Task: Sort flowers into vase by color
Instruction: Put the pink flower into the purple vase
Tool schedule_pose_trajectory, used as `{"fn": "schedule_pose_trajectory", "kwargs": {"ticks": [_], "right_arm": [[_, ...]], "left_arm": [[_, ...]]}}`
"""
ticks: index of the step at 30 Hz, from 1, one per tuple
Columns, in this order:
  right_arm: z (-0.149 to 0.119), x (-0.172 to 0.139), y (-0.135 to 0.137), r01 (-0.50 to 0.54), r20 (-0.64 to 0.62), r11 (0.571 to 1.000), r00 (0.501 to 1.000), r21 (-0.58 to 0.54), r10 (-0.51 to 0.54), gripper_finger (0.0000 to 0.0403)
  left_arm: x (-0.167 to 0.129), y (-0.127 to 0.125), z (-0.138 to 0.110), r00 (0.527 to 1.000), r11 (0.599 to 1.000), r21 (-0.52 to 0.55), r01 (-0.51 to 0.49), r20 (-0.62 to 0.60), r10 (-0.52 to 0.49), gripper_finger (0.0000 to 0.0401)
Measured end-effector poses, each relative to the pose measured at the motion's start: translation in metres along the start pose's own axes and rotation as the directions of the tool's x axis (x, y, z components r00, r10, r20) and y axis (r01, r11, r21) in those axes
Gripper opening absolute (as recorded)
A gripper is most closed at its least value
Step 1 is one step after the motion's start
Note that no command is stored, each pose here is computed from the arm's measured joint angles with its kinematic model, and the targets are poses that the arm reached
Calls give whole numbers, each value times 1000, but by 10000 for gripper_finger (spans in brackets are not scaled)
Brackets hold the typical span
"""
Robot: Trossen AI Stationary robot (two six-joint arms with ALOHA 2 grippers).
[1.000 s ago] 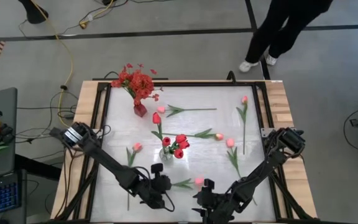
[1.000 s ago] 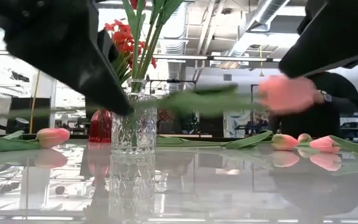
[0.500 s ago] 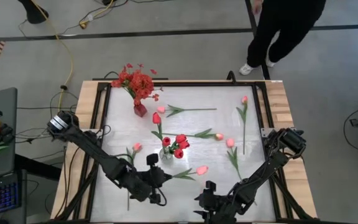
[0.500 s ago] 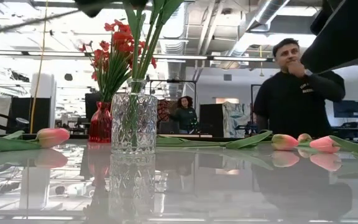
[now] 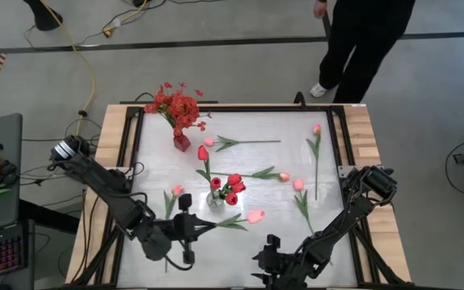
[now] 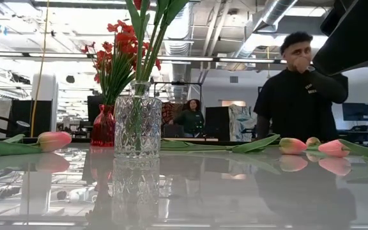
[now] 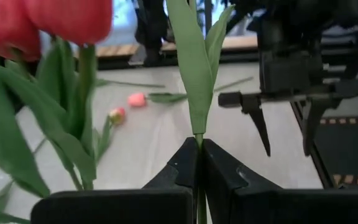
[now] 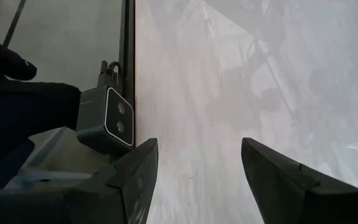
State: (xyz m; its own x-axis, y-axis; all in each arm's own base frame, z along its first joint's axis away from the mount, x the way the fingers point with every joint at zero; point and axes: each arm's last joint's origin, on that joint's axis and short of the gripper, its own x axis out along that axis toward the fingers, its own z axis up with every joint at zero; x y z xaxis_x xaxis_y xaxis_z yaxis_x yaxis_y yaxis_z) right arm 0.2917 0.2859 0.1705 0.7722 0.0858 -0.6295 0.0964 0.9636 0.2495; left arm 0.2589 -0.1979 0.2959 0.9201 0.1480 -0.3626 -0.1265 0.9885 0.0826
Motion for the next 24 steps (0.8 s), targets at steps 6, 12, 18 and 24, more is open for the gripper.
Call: {"fn": "schedule_pose_trajectory", "kwargs": {"ticks": [6,12,18,24], "right_arm": [[0,0,0,1,0,1000,1000,-4,-1,258],[0,0,0,1,0,1000,1000,-4,-1,258],[0,0,0,1,0,1000,1000,-4,-1,258],[0,0,0,3,-1,1000,1000,-11,-3,258]], "left_arm": [[-13,4,-9,993,998,-55,42,115,-36,0],[-29,19,-13,968,984,-120,131,229,-101,0],[-49,37,-20,929,966,-164,202,346,-135,0],[-69,53,-30,855,935,-169,312,480,-198,0]]}}
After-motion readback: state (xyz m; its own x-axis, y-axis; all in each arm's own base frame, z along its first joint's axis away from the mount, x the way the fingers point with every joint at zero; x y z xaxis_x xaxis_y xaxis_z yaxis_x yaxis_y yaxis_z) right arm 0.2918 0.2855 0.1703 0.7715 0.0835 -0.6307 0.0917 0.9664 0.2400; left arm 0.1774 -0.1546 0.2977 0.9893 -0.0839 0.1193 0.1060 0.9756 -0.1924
